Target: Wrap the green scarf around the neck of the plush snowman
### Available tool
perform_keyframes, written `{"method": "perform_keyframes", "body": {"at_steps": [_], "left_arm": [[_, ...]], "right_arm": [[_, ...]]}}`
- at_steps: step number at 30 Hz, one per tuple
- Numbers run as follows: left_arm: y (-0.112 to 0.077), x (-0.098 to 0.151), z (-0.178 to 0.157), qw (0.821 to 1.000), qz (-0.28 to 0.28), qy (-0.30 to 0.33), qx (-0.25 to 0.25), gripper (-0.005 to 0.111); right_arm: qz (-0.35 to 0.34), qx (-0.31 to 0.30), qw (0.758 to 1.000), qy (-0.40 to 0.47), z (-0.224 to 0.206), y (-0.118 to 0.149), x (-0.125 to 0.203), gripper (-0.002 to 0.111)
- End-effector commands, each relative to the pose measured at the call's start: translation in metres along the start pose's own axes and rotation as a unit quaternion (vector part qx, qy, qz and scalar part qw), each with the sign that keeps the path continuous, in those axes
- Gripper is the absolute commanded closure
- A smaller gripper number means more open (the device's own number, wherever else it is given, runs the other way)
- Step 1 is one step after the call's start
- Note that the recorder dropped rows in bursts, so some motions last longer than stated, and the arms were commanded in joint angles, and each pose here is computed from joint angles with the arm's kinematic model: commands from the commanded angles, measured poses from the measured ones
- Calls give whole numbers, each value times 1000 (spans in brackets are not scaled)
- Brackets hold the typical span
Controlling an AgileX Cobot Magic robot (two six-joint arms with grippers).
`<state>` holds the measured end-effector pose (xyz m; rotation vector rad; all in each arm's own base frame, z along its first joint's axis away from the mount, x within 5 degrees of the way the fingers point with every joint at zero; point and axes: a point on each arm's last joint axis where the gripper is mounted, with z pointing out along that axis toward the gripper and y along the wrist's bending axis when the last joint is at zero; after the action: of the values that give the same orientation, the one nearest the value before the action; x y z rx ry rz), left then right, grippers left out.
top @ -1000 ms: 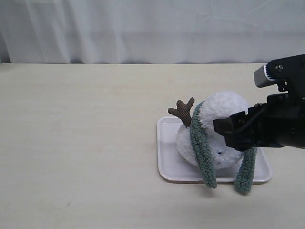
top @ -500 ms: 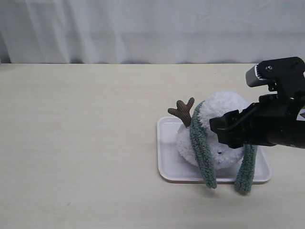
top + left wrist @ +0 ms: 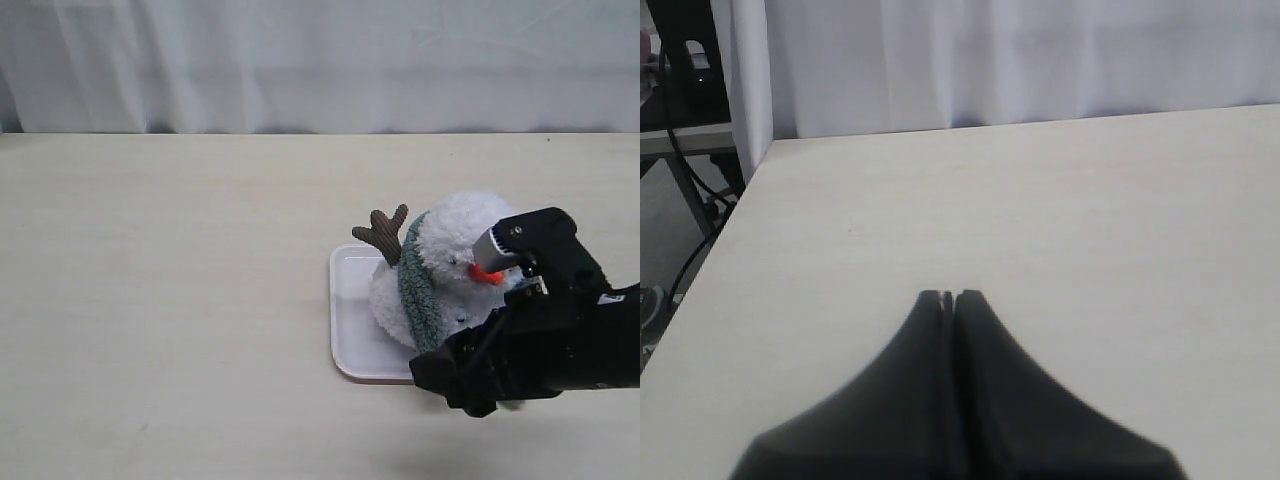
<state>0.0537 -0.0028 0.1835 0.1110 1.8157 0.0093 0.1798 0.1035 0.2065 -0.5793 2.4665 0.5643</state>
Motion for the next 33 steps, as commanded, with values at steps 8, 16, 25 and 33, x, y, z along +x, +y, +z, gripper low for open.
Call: {"method": "perform_keyframes", "body": {"at_steps": [8,16,25,33], "left_arm": [[0,0,0,1000,-1,-6,3,107],[0,0,0,1000,-1,-6,3,107],[0,0,0,1000,-1,-6,3,107],[0,0,0,1000,-1,-6,3,107]], "right_arm": [[11,47,997,65,49,-24,11,39],[-6,34,997,62,68,-28,13,50],[18,58,997,43,74,-35,11,62],[6,33,998,48,73,-30,12,104]]}}
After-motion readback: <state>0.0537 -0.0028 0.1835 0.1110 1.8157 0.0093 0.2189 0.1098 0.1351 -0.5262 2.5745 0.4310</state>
